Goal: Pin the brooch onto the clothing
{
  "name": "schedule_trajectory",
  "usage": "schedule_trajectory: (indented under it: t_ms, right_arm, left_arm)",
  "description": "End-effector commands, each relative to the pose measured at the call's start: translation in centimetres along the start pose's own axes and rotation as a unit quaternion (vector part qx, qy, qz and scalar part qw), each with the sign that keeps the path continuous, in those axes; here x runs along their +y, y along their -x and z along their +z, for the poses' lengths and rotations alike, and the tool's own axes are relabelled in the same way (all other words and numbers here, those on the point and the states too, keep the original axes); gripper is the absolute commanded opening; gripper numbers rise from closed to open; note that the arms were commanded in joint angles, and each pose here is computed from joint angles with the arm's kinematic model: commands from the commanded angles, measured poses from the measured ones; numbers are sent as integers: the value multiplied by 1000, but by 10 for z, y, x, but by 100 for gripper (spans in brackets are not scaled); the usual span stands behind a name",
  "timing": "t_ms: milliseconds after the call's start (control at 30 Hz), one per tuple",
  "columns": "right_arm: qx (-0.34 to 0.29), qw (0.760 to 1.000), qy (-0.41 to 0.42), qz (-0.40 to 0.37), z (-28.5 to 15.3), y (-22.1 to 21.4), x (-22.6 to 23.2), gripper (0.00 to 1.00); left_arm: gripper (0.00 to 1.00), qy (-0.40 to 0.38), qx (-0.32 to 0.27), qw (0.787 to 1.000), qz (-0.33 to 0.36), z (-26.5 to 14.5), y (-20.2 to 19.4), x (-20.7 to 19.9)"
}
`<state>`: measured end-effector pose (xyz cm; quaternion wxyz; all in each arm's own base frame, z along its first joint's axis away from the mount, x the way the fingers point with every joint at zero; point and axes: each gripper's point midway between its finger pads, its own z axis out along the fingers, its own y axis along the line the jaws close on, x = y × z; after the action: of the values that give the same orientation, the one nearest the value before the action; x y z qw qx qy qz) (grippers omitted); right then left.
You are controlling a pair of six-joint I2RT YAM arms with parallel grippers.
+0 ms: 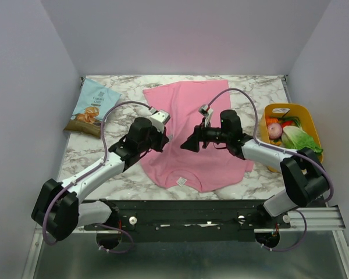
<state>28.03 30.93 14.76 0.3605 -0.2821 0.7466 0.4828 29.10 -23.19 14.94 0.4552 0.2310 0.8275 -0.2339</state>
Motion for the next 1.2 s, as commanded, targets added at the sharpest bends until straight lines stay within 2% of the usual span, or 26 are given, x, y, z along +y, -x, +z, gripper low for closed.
schedule_trajectory:
  t_ms: [0,133,433,600,933,1167]
  right_arm:
    - [-10,998,46,-43,6,12,12,84]
    - [-22,996,58,-58,7,17,15,84]
    - [-36,993,82,-81,14,27,17,84]
    - [-40,990,109,-75,23,29,19,84]
    - [-37,992,106,-61,31,29,13,83]
    - [-22,991,124,-55,37,23,20,75]
  left_arm:
    - [0,-53,-50,997,21,-9,18,-15]
    - [0,-84,-78,993,13,-14,25,-20]
    - [0,-134,-84,987,-3,-12,17,-23]
    - [0,-152,-84,985,-8,-13,15,-25]
    - [0,-175,-100,979,-14,-21,21,-29]
    - [0,-185,-106,977,-22,-21,23,-30]
